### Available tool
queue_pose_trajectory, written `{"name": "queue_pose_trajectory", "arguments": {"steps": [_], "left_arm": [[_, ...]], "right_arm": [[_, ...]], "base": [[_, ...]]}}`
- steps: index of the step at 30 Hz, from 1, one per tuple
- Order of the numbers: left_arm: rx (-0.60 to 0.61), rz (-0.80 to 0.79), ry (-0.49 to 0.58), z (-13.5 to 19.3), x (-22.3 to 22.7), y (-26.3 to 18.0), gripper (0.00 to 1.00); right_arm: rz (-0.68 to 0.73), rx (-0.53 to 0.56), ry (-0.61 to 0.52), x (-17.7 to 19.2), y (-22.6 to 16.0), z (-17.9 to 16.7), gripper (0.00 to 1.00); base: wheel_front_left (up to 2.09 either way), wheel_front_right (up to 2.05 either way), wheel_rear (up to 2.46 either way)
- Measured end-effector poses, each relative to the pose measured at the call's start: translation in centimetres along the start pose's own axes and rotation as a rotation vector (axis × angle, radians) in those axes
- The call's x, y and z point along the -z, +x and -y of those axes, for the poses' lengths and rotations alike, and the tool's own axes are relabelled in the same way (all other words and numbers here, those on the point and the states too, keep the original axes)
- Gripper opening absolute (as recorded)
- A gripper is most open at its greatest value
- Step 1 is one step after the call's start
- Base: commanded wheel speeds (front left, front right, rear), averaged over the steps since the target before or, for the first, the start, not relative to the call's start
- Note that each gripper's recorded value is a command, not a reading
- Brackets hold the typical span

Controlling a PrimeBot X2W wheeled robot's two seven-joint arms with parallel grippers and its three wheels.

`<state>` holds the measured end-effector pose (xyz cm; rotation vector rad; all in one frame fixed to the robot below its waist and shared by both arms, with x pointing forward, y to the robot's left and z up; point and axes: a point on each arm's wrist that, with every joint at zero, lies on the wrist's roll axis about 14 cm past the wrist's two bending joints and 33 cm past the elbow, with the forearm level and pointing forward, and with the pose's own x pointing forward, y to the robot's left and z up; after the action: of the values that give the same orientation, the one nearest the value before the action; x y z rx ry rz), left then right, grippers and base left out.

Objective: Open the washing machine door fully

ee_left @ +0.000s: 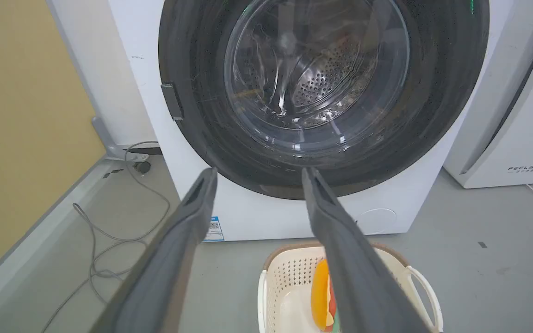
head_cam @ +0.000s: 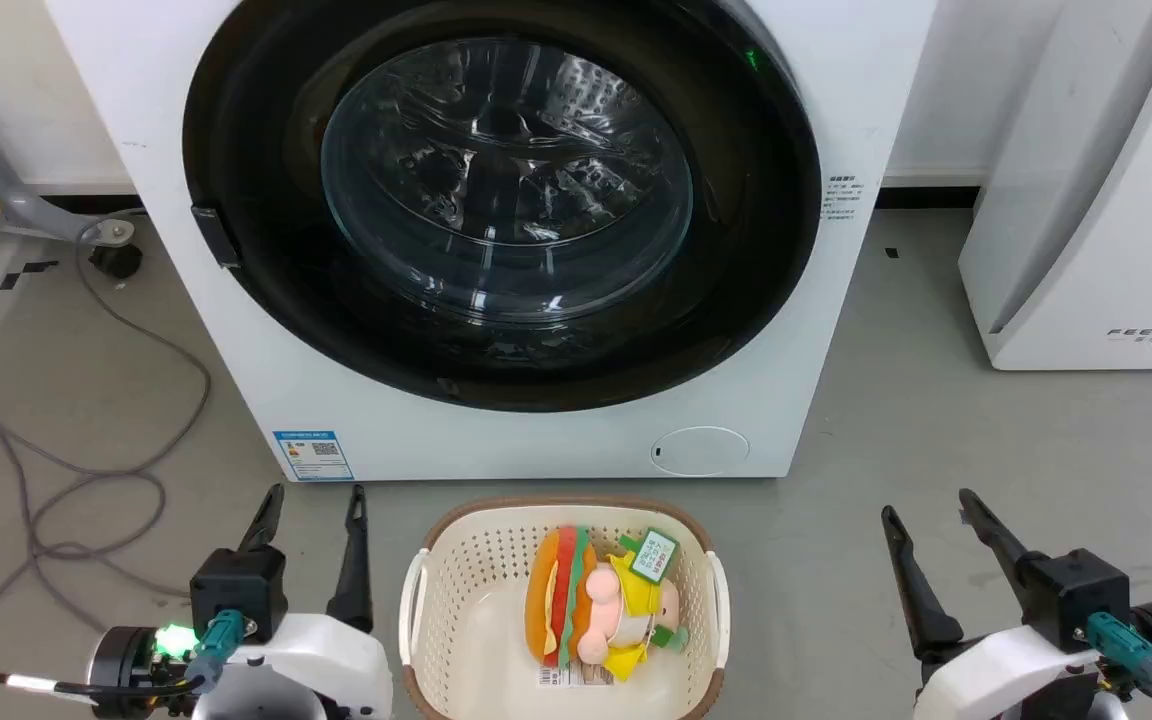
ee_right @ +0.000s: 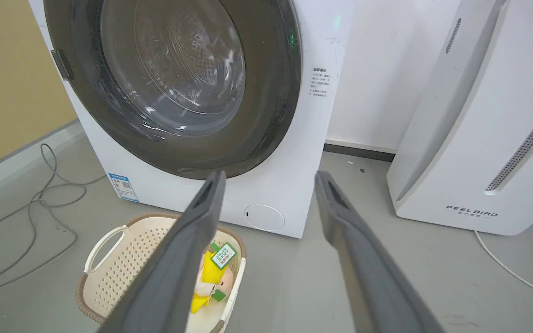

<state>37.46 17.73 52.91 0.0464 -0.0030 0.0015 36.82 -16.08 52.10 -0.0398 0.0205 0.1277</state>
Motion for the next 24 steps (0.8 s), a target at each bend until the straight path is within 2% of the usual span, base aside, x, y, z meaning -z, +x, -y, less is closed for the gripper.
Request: {"name": "queue_pose_trajectory", "arguments": {"steps": [4, 5, 13, 24], "left_arm": [[0.010, 0.001, -0.008, 0.4, 0.1, 0.0, 1.00], [0.012, 0.001, -0.009, 0.4, 0.1, 0.0, 1.00], [0.022, 0.003, -0.028, 0.8, 0.4, 0.0, 1.00], [0.042, 0.015, -0.054, 1.5, 0.3, 0.1, 1.00]], "right_arm": [[0.002, 0.004, 0.008, 0.0, 0.0, 0.1, 1.00], [0.002, 0.005, 0.010, 0.1, 0.0, 0.2, 0.00], [0.015, 0.013, 0.040, 0.0, -0.1, 0.4, 0.00], [0.057, 0.031, 0.207, -0.4, -0.1, 1.0, 0.00]], "base": [[0.00, 0.00, 0.00], [0.00, 0.00, 0.00], [0.00, 0.00, 0.00], [0.00, 0.00, 0.00]]}}
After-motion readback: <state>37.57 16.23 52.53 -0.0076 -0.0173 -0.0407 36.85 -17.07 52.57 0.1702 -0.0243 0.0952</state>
